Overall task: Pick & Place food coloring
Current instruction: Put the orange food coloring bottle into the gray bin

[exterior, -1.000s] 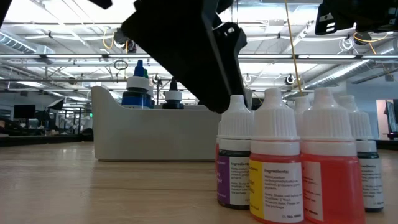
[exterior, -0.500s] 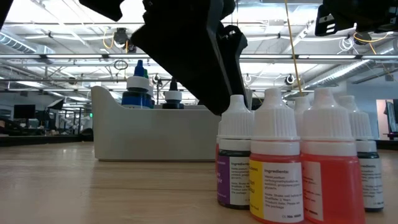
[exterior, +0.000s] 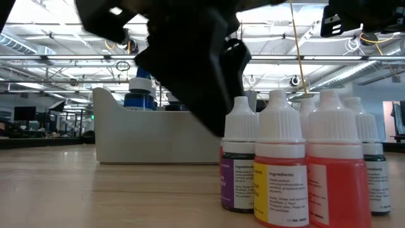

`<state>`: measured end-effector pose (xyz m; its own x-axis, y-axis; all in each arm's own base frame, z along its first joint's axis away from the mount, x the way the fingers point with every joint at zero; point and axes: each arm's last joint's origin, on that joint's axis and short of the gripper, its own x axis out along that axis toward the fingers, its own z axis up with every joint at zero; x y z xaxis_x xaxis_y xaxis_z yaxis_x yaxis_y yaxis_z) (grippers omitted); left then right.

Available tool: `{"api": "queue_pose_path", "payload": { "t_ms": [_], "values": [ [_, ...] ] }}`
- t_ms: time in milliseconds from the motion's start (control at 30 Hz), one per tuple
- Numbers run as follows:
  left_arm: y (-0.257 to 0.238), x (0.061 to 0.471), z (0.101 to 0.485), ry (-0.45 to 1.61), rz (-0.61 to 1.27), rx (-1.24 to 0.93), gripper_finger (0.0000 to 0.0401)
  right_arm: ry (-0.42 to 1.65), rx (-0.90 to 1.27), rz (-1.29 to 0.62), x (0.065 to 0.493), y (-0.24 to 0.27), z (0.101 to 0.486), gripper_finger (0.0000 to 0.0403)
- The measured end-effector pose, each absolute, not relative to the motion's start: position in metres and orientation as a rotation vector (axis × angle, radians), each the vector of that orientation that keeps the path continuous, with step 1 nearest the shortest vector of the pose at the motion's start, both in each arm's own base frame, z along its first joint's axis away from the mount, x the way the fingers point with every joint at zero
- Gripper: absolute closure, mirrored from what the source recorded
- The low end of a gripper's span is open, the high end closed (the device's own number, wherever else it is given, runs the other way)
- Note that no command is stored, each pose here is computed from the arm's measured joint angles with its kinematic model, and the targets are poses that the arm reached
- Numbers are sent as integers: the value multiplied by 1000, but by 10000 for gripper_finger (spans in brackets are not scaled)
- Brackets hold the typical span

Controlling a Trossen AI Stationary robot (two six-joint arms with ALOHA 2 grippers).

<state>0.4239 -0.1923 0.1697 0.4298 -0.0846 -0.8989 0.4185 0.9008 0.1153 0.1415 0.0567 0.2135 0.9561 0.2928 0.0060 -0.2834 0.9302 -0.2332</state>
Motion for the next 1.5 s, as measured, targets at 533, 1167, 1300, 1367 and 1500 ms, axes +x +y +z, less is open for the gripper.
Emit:
{"api": "queue_pose_path", "payload": {
  "t_ms": [533,1167,1300,1367,1500],
  "values": [
    [-192,424,169,1092,-324,340,290,-41,-233,295,141,57,213,403],
    [-209,421,193,1078,-350,359,335,-41,-233,295,141,57,213,403],
    [-213,420,225,1083,-313,398,335,-40,-227,296,141,57,213,403],
    [-213,420,248,1067,-277,423,338,-38,-218,296,141,57,213,403],
    [-207,415,290,1044,-190,471,336,-39,-217,296,141,57,213,403]
  ]
}}
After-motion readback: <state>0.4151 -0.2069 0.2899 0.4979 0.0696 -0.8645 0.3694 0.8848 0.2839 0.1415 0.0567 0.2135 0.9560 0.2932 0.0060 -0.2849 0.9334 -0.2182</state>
